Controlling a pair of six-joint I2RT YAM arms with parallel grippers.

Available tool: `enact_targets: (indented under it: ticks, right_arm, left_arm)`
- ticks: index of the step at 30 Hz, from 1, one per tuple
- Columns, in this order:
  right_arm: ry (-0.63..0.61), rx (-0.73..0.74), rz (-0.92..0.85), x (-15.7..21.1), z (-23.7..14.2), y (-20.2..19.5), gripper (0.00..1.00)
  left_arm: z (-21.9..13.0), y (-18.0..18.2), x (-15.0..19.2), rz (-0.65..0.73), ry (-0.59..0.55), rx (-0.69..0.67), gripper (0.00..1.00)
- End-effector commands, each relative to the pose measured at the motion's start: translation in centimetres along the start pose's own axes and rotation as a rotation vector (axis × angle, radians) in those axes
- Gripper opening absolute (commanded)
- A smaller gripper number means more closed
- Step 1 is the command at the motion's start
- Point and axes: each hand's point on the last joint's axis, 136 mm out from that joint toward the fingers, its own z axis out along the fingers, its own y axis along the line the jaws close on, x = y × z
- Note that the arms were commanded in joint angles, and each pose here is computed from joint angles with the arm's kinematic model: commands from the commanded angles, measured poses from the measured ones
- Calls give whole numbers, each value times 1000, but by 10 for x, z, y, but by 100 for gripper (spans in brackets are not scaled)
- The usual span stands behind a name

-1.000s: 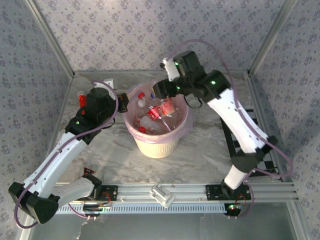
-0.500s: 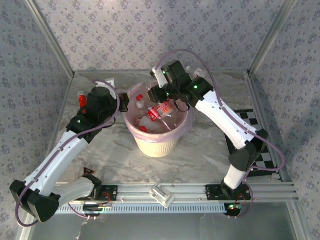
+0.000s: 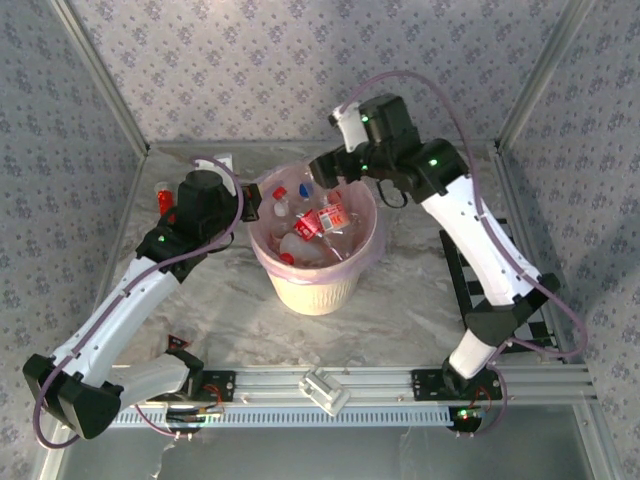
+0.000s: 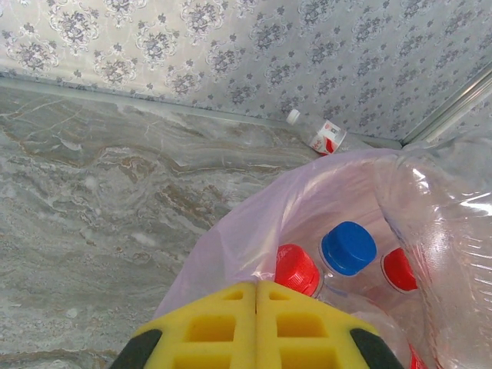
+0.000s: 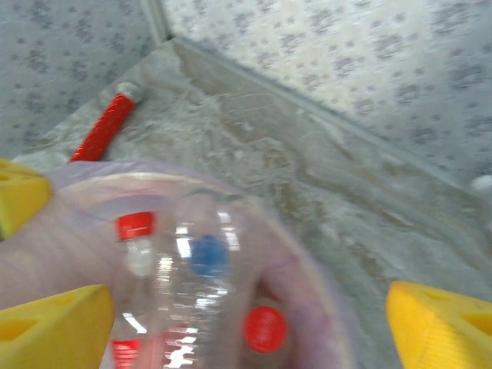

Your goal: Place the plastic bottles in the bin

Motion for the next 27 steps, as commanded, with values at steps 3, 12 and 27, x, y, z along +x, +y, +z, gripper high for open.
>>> enact_targets:
  ticks: [3,12,27]
  right_arm:
    - [10,204,3,19,-9,-88,100]
    - [274,363,243,117,41,-219,100]
    - [389,548,308,189,158,-350,100]
  left_arm:
    - [-9,-10,-19,16,-39,29,0]
    - [-3,-16,-18,-11,-23,69,0]
    - [-12,-10,-19,-47,-9,42,0]
